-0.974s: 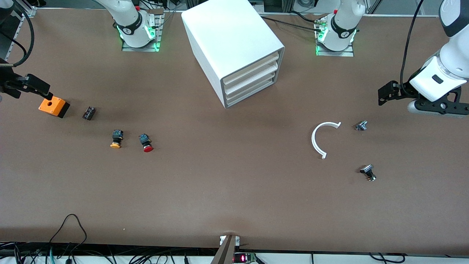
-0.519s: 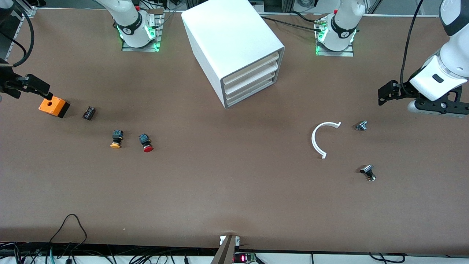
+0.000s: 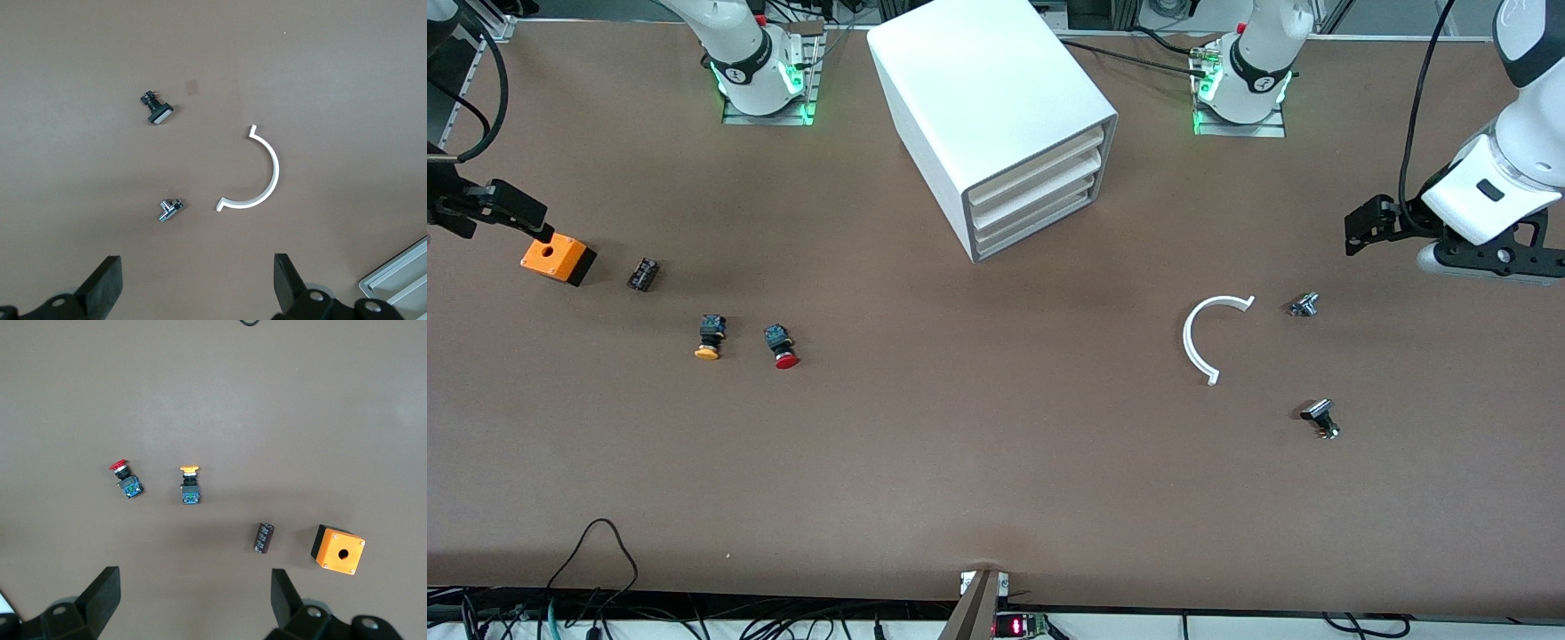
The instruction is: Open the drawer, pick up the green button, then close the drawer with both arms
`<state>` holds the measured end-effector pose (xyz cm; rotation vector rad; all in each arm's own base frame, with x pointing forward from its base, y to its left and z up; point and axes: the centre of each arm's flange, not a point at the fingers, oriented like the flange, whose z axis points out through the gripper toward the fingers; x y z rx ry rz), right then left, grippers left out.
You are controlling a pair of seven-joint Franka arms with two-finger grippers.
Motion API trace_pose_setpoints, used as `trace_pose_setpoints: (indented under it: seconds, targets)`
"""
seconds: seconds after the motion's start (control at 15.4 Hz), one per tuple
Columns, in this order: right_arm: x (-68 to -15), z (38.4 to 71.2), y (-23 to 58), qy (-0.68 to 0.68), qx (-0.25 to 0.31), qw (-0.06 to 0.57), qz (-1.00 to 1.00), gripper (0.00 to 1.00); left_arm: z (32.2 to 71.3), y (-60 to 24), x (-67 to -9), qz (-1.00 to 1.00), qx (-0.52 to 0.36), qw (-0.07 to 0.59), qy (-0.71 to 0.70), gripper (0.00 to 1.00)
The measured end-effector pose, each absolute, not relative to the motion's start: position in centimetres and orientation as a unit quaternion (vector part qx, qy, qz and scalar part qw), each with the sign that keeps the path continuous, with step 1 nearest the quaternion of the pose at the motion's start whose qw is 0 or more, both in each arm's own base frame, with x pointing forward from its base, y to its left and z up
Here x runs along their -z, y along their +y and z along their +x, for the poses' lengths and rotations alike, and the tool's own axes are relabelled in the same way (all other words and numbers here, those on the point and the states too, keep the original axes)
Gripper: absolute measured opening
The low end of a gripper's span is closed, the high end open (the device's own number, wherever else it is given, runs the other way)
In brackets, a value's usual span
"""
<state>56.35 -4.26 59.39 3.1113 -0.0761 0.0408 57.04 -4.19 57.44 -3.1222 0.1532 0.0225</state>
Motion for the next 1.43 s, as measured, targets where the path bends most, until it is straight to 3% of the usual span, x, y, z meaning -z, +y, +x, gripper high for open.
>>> trace_pose_setpoints:
  seconds: [0.71,1.04,1.43]
  targets:
    - [-56.0,57.8,-3.6,-0.019,0.017,0.018,1.0,1.0,57.7,-5.3,-55.0,-0.998,-0.035,-0.001,0.058,1.0]
    - [-55.7,57.9,-3.4,-0.017,0.02,0.018,0.999,1.0,59.1,-9.5,-44.9,-0.987,-0.131,-0.027,0.086,1.0]
    - [-55.6,57.9,-0.7,0.006,0.025,0.018,0.999,1.0,55.1,-18.0,-30.5,-0.945,-0.244,-0.199,0.085,1.0]
